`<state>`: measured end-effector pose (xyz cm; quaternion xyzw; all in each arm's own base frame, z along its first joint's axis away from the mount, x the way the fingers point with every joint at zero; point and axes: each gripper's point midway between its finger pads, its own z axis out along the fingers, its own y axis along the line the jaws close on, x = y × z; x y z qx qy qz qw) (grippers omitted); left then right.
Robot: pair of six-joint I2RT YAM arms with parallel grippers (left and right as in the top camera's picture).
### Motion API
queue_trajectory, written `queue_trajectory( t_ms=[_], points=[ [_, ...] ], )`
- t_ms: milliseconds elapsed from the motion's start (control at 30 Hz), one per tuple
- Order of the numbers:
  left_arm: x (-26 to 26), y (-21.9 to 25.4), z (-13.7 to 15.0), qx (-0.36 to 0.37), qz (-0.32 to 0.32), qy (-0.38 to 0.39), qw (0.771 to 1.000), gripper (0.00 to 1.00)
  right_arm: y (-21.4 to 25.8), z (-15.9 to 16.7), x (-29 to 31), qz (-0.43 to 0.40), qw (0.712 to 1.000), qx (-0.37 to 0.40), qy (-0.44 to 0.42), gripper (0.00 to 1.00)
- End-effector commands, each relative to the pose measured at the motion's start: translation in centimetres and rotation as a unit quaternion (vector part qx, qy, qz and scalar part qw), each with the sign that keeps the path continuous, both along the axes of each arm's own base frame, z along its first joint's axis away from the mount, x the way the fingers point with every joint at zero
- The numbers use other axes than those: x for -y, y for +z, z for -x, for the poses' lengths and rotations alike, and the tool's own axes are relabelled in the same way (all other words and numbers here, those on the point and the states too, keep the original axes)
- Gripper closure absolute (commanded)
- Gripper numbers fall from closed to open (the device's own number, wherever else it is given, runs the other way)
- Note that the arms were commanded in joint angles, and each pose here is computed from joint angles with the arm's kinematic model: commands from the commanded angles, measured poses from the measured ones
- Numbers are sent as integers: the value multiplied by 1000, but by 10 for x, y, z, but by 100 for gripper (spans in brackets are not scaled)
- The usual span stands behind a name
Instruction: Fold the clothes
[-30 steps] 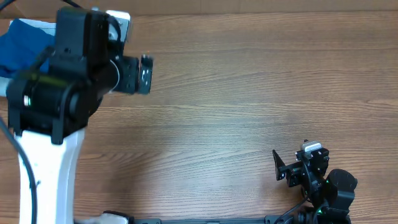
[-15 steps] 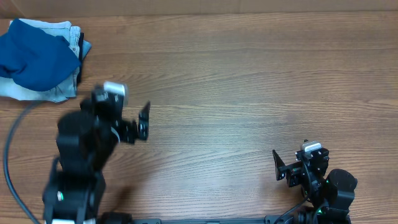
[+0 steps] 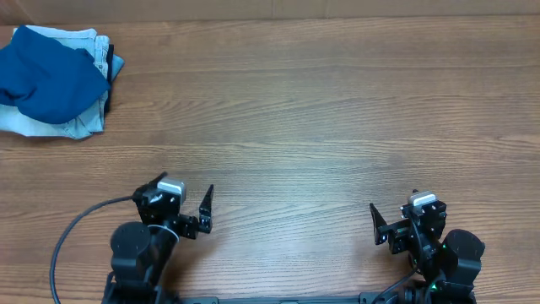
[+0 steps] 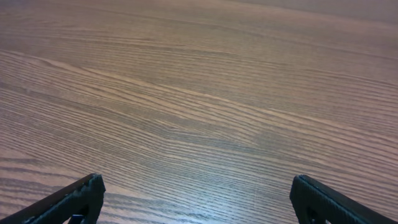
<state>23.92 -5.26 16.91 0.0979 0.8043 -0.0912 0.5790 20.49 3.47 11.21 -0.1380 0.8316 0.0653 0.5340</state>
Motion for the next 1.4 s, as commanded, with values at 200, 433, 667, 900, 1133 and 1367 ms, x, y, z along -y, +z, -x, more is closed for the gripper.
queue_trajectory(
  t_ms=[200, 433, 667, 900, 1133, 1367],
  points=[
    [-5, -7, 15, 36, 14, 11, 999, 0, -4, 0, -1, -1, 1000, -1, 2, 0],
    [0, -23, 11, 50, 22, 1, 999, 0, -4, 0, -1, -1, 1000, -1, 2, 0],
    [-2, -24, 10, 52, 21, 6, 998, 0, -4, 0, -1, -1, 1000, -1, 2, 0],
    [-2, -24, 10, 52, 21, 6, 998, 0, -4, 0, -1, -1, 1000, -1, 2, 0],
    [-2, -24, 10, 52, 21, 6, 998, 0, -4, 0, -1, -1, 1000, -1, 2, 0],
    [-2, -24, 10, 52, 21, 6, 998, 0, -4, 0, -1, -1, 1000, -1, 2, 0]
  ],
)
